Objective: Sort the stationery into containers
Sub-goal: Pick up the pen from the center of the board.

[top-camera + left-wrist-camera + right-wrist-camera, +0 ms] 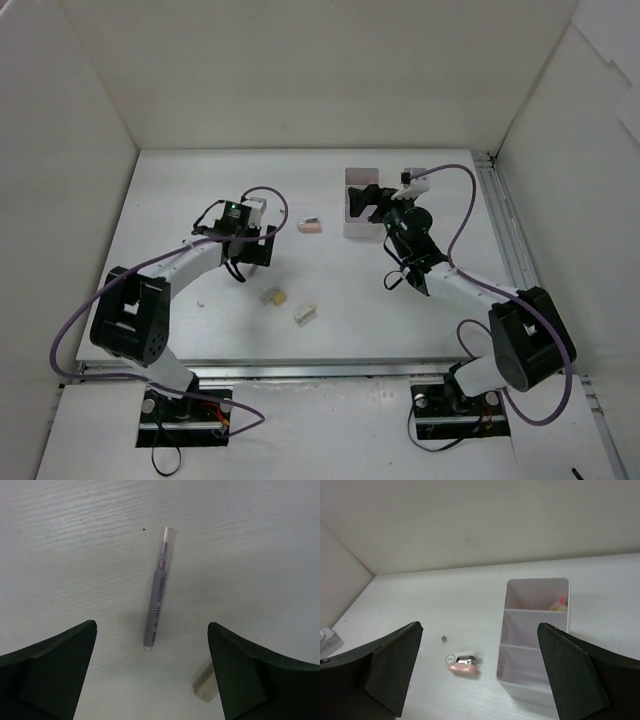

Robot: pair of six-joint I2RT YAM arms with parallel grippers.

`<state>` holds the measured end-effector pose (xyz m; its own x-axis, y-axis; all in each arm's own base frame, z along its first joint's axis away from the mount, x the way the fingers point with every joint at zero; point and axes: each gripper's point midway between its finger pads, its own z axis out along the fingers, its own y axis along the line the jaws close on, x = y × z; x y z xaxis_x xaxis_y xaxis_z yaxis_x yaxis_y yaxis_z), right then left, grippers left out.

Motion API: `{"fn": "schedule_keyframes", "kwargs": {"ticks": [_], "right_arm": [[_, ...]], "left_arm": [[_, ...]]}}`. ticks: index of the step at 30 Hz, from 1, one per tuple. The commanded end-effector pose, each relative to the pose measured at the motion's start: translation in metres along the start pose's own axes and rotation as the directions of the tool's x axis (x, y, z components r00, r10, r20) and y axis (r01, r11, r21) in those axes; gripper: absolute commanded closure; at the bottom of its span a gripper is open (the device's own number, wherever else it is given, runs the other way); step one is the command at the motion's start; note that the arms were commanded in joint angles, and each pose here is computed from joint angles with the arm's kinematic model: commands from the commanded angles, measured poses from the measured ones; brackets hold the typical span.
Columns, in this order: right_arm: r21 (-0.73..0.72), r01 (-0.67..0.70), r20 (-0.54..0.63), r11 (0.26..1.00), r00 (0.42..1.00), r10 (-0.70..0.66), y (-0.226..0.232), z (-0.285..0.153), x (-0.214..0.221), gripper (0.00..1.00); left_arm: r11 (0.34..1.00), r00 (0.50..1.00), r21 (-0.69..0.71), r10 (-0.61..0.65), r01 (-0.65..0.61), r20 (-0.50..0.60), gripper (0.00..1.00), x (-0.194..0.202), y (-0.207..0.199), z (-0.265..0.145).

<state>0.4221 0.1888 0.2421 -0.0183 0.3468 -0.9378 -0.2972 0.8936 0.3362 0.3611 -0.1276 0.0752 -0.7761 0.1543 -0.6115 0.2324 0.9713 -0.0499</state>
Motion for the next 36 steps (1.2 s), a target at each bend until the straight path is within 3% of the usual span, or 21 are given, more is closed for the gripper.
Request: {"fn": "schedule_keyframes", "kwargs": {"ticks": [1,10,13,22,23,26,28,32,36], "right_arm": [[-0.065,-0.081,0.031,0.995,0.996,0.084,0.021,-0.013,-0.026,0.02],[-0.038,-0.078,0.052,0.996,0.995,0.08,0.015,-0.037,-0.039,0.02],[-0.03,-0.077,0.052,0.997,0.996,0.079,0.012,-0.04,-0.039,0.02],[-0.035,-0.079,0.072,0.996,0.994,0.081,0.013,-0.05,-0.048,0.02],[-0.037,-0.08,0.077,0.996,0.994,0.082,0.013,-0.051,-0.05,0.02],[-0.036,-0.085,0.084,0.996,0.993,0.088,0.012,-0.054,-0.053,0.02],[-0.036,-0.085,0.088,0.996,0.992,0.088,0.012,-0.056,-0.054,0.02],[-0.056,-0.081,0.086,0.995,0.993,0.085,0.016,-0.061,-0.056,0.02],[-0.058,-0.092,0.068,0.994,0.993,0.095,0.018,-0.061,-0.055,0.02]], "left_arm": [[0.992,0.993,0.116,0.031,-0.043,0.111,0.15,-0.044,-0.023,-0.006],[0.998,1.0,0.062,0.0,0.0,0.003,0.3,-0.02,-0.018,0.024],[0.999,0.999,0.038,0.01,-0.009,-0.042,0.43,-0.011,-0.021,0.033],[1.0,0.997,0.018,0.012,-0.01,-0.076,0.6,0.0,-0.02,0.042],[1.0,0.997,0.027,0.012,-0.01,-0.077,0.64,0.001,-0.022,0.043],[0.999,0.997,0.038,0.007,-0.004,-0.076,0.89,0.0,-0.024,0.045],[0.999,0.997,0.054,0.002,0.002,-0.079,1.0,0.0,-0.028,0.045],[0.998,0.999,0.07,0.001,0.002,-0.047,1.0,-0.008,-0.03,0.039],[0.996,0.999,0.091,0.021,-0.025,0.051,1.0,-0.042,-0.035,0.017]]}}
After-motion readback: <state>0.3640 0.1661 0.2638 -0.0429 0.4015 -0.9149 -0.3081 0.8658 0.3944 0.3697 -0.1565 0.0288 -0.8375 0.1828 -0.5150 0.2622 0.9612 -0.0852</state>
